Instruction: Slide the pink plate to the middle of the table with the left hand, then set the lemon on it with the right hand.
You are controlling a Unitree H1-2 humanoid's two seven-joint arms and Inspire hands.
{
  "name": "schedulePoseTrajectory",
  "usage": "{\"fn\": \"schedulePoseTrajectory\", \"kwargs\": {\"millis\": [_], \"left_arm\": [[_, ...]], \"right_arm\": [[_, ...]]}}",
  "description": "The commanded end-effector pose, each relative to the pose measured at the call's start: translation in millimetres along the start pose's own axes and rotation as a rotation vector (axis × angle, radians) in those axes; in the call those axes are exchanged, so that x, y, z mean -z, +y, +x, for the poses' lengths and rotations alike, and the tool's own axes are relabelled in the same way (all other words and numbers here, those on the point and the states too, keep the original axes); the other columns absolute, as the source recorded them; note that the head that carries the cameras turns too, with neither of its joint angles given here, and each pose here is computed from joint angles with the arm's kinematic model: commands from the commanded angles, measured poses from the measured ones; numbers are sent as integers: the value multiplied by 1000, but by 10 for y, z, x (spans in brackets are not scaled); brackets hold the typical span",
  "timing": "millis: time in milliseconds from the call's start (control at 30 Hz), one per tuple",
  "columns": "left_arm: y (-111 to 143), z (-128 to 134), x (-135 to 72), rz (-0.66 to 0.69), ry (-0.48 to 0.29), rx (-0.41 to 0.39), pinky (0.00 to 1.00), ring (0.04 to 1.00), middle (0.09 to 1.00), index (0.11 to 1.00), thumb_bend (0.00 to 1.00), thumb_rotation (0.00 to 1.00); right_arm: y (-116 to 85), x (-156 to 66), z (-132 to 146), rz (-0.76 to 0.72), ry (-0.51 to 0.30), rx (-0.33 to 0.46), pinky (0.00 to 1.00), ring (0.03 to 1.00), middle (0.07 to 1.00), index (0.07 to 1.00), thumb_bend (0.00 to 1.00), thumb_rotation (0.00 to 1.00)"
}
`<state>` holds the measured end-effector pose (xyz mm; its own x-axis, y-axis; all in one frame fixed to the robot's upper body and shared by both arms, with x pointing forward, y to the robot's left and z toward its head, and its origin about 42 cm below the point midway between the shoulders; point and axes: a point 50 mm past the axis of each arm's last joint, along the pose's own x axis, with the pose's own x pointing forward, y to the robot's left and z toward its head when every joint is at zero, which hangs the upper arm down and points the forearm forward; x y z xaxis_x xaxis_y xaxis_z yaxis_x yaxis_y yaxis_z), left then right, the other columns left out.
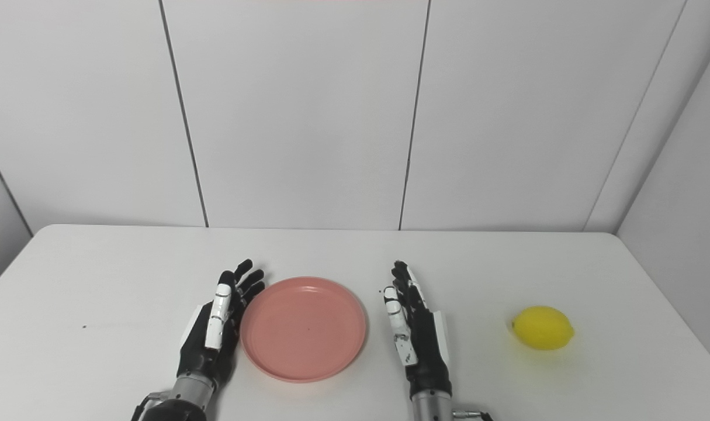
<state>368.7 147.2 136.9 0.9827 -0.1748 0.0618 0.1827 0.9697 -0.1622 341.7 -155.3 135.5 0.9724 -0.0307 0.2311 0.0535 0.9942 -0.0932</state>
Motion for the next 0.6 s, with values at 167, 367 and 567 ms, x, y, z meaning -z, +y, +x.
{"fn": "schedulePoseTrajectory", "kwargs": {"millis": [167, 367, 567], "left_arm": [[-162, 36, -57, 22, -25, 23, 992, 940, 933, 930, 673, 1000], [-220, 47, -68, 37, -24, 28, 985, 941, 936, 936, 688, 1000], [-271, 64, -64, 17, -33, 36, 982, 945, 933, 935, 674, 1000]], "right_arm": [[-26, -127, 75, 6, -62, -9, 922, 913, 909, 919, 631, 1000], [-62, -155, 95, 8, -65, -2, 898, 898, 901, 912, 634, 1000], [-79, -167, 112, 31, -61, -3, 877, 892, 905, 910, 663, 1000]]}}
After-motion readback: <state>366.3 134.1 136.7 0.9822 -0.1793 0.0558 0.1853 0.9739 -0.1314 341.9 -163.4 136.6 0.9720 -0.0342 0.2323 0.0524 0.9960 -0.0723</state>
